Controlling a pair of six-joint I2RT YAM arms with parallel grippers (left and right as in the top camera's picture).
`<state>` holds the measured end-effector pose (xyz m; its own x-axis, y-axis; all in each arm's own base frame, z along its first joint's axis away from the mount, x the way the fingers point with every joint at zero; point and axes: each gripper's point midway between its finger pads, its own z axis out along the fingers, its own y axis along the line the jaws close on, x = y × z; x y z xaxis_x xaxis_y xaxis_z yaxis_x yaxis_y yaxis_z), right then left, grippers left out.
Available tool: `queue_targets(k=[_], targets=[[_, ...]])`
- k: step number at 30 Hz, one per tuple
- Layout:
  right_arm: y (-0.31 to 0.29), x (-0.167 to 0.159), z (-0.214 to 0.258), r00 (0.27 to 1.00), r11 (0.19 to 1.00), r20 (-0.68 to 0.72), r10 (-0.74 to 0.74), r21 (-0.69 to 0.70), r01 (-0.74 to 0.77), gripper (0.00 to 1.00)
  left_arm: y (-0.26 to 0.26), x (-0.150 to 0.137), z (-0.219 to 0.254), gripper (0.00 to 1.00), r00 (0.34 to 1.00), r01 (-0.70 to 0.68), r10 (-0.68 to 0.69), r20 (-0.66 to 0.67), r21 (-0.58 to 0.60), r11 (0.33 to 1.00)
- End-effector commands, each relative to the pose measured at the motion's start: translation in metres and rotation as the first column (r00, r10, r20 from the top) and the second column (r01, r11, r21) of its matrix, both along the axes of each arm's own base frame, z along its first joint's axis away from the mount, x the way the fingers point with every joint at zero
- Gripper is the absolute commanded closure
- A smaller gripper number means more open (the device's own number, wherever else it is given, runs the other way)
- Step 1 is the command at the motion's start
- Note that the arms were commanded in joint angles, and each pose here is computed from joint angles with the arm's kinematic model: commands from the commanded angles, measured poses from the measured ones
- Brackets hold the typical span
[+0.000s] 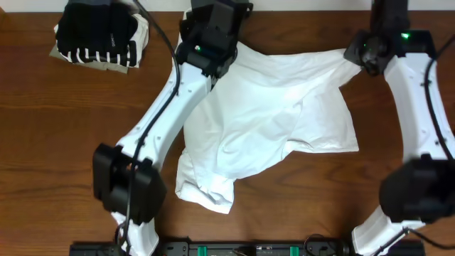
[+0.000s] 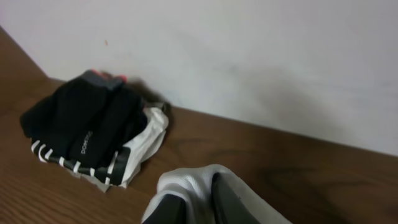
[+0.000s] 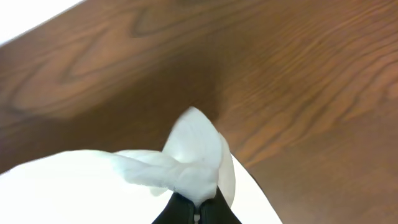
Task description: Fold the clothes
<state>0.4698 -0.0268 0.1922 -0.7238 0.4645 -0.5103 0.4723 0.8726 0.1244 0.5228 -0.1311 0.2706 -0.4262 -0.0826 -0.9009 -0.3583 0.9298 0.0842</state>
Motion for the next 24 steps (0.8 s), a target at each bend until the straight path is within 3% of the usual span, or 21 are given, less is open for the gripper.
queue_targets(k=[1,6,8,9,10,11,13,15,20,24], targets=[[-0.006,0.010,-0.020,0.999,1.000,-0.021,-0.028,-0.011,0.028,0.99,0.019,0.010,-0.011,0.83,0.998,-0.056,0.056,-0.008,0.023,0.998],[-0.009,0.026,-0.048,0.998,0.999,-0.035,-0.046,-0.021,0.045,0.98,0.036,0.024,-0.041,0.70,0.994,-0.094,0.096,-0.047,0.041,0.995],[-0.009,0.030,-0.056,0.998,0.999,-0.040,-0.045,-0.021,0.044,0.96,0.039,0.028,-0.054,0.58,0.993,-0.087,0.090,-0.074,0.038,0.995],[-0.010,0.030,-0.058,0.998,0.999,-0.043,-0.042,-0.023,0.041,0.75,0.039,0.029,-0.060,0.47,0.992,-0.081,0.084,-0.091,0.035,0.996],[-0.010,0.029,-0.059,0.998,0.999,-0.050,-0.043,-0.028,0.042,0.32,0.039,0.029,-0.065,0.33,0.991,-0.071,0.074,-0.109,0.031,0.997],[-0.010,0.029,-0.060,0.998,0.999,-0.052,-0.043,-0.028,0.042,0.01,0.039,0.028,-0.068,0.26,0.990,-0.061,0.065,-0.126,0.032,0.998],[-0.010,0.027,-0.055,0.998,0.999,-0.051,-0.037,-0.031,0.036,0.01,0.039,0.026,-0.067,0.10,0.988,-0.044,0.050,-0.144,0.046,0.998],[-0.012,0.024,-0.045,0.999,0.999,-0.040,-0.028,-0.042,0.026,0.01,0.037,0.022,-0.059,0.01,0.988,-0.027,0.036,-0.147,0.060,0.998],[-0.016,0.006,-0.003,0.999,0.999,0.007,-0.031,-0.043,0.032,0.01,0.027,-0.002,-0.025,0.02,0.989,0.018,-0.010,-0.145,0.058,0.998],[-0.011,-0.024,0.030,1.000,0.999,0.014,-0.020,-0.025,0.020,0.01,0.001,-0.034,0.000,0.02,0.973,0.146,-0.148,-0.179,-0.022,0.989]])
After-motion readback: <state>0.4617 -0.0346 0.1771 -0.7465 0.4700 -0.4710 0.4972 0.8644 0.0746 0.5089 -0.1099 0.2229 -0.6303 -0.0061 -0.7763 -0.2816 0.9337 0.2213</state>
